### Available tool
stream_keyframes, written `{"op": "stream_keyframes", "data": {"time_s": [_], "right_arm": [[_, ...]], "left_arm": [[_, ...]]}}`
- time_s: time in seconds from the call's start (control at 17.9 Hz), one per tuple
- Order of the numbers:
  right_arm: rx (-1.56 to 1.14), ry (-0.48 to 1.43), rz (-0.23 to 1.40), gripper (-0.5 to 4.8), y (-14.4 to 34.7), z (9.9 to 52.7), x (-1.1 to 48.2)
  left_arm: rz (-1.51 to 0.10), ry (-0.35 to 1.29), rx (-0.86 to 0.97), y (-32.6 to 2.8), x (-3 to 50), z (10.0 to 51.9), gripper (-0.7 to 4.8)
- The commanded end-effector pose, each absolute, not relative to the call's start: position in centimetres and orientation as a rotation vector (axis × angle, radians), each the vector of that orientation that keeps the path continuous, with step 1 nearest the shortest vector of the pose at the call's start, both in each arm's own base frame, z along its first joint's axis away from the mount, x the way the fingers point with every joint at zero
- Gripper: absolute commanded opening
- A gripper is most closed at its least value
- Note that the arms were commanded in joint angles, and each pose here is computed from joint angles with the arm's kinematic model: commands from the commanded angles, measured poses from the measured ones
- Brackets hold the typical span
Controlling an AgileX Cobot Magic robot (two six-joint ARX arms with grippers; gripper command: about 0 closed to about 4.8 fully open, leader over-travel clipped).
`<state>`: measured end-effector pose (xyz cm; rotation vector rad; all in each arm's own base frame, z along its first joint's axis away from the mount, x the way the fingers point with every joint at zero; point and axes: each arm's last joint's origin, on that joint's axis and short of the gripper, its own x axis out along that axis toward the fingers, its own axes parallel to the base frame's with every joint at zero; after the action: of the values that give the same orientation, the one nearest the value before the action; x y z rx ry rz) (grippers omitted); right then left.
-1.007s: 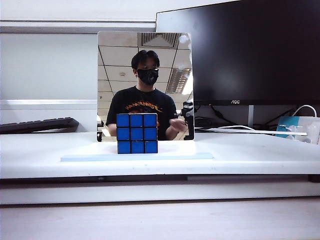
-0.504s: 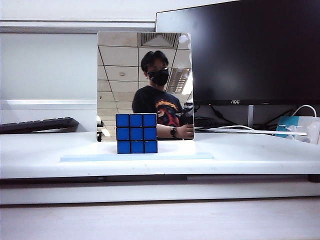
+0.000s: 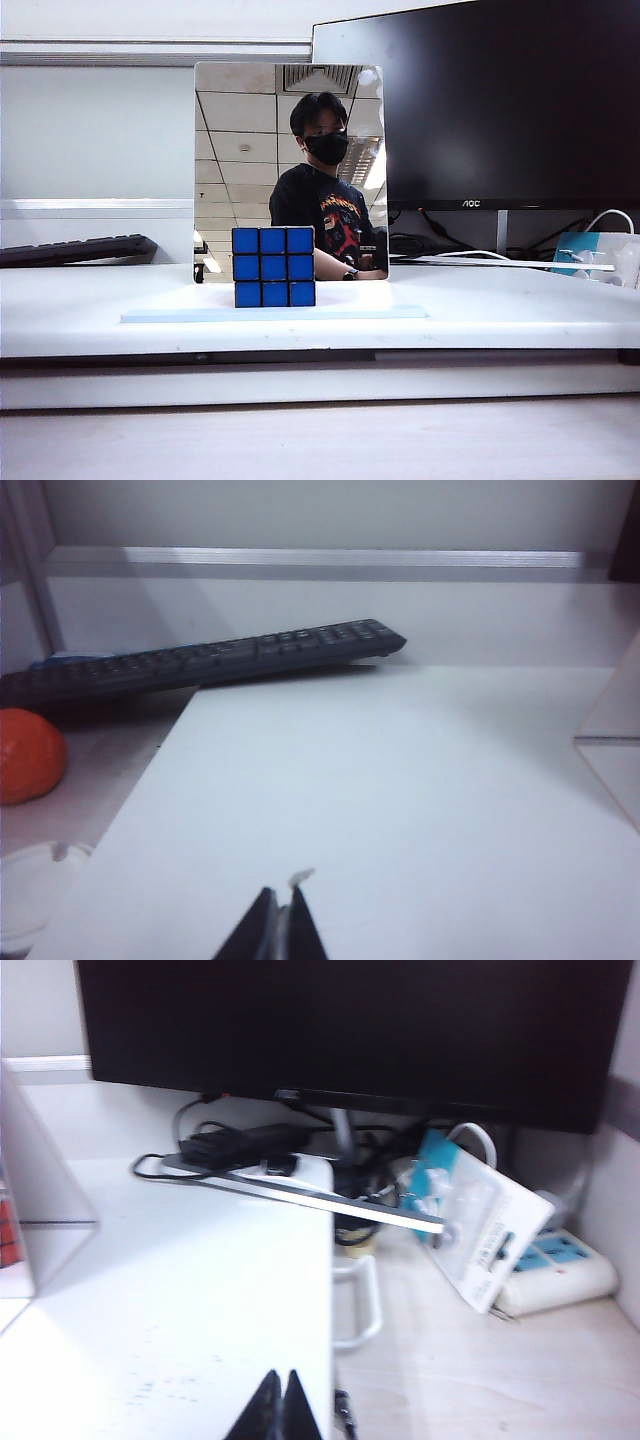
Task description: Move the the Rubik's Cube near the mirror.
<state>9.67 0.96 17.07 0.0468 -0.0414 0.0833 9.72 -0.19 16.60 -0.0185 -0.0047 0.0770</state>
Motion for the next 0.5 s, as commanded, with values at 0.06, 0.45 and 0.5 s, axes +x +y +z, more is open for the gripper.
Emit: {"op": "stream_keyframes", "data": {"time_s": [0.06, 0.45, 0.5], "right_arm": [[0.053, -0.059, 0.133, 0.0, 0.93, 17.13, 9.68], [0.052, -0.057, 0.16, 0.0, 0.98, 17.13, 9.67], [0.052, -0.058, 0.16, 0.0, 0.98, 17.13, 9.67]], "left_arm": [[0.074, -0.014, -0.016, -0.2, 9.71, 16.71, 0.22], [0.074, -0.014, -0.016, -0.2, 9.71, 16.71, 0.22], [0.074, -0.014, -0.016, -0.2, 9.71, 16.71, 0.22]]}}
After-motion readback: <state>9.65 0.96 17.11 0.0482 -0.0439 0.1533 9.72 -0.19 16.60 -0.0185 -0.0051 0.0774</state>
